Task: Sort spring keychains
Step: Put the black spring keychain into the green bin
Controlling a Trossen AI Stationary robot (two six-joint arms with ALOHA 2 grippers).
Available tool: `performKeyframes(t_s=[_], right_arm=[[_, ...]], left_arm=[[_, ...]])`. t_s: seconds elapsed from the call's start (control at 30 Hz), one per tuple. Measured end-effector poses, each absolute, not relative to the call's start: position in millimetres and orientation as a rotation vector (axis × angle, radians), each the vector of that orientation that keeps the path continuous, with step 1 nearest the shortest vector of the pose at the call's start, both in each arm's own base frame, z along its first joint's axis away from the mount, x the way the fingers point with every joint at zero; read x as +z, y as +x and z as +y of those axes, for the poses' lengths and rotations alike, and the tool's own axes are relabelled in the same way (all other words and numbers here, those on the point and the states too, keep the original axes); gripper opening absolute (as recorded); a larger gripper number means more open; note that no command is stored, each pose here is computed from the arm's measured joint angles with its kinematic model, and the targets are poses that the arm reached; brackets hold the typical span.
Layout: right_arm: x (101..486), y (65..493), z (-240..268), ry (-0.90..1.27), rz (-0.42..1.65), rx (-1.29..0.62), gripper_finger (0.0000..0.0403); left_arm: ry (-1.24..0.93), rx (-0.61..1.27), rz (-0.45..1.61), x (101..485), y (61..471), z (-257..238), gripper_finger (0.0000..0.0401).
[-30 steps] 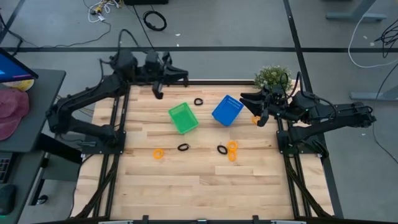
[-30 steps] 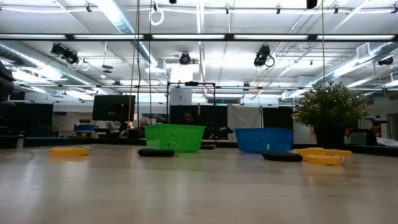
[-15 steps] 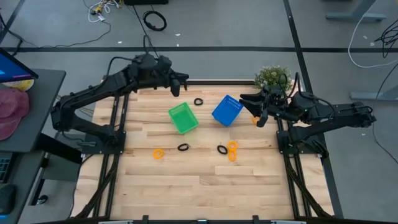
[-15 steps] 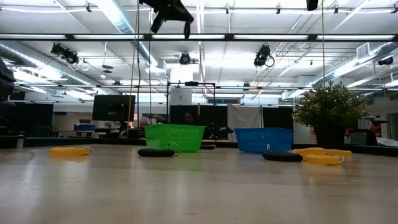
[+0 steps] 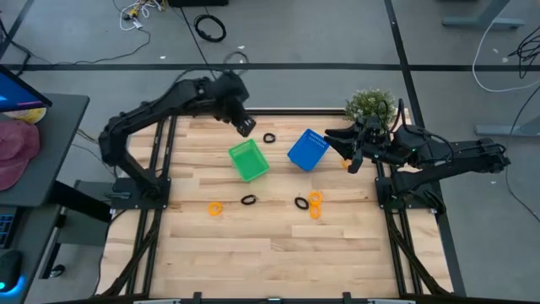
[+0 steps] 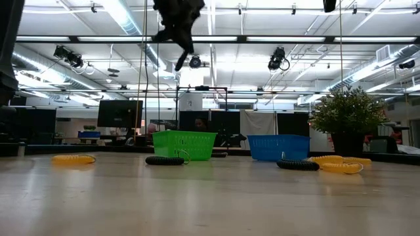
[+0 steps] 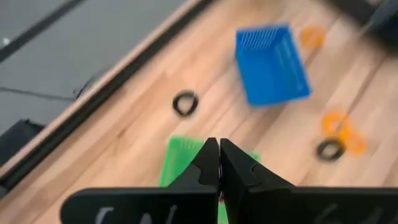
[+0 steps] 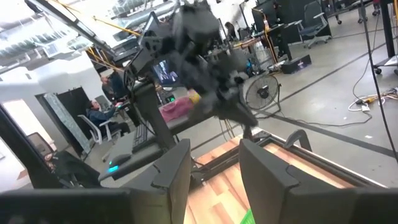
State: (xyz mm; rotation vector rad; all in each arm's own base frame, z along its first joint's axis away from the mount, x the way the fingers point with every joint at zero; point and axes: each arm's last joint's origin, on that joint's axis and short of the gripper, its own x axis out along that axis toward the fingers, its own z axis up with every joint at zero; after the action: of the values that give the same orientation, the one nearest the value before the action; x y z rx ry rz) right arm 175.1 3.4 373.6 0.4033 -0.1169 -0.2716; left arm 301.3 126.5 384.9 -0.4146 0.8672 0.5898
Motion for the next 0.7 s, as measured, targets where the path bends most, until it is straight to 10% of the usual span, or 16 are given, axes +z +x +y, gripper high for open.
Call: performKeyframes(t_s=[0.7], right_arm=[[373, 175, 4, 0.401, -0.109, -0.263, 0.0141]], left_arm=[[-0.291, 0.536, 1.288, 258, 353, 117, 0.0000]])
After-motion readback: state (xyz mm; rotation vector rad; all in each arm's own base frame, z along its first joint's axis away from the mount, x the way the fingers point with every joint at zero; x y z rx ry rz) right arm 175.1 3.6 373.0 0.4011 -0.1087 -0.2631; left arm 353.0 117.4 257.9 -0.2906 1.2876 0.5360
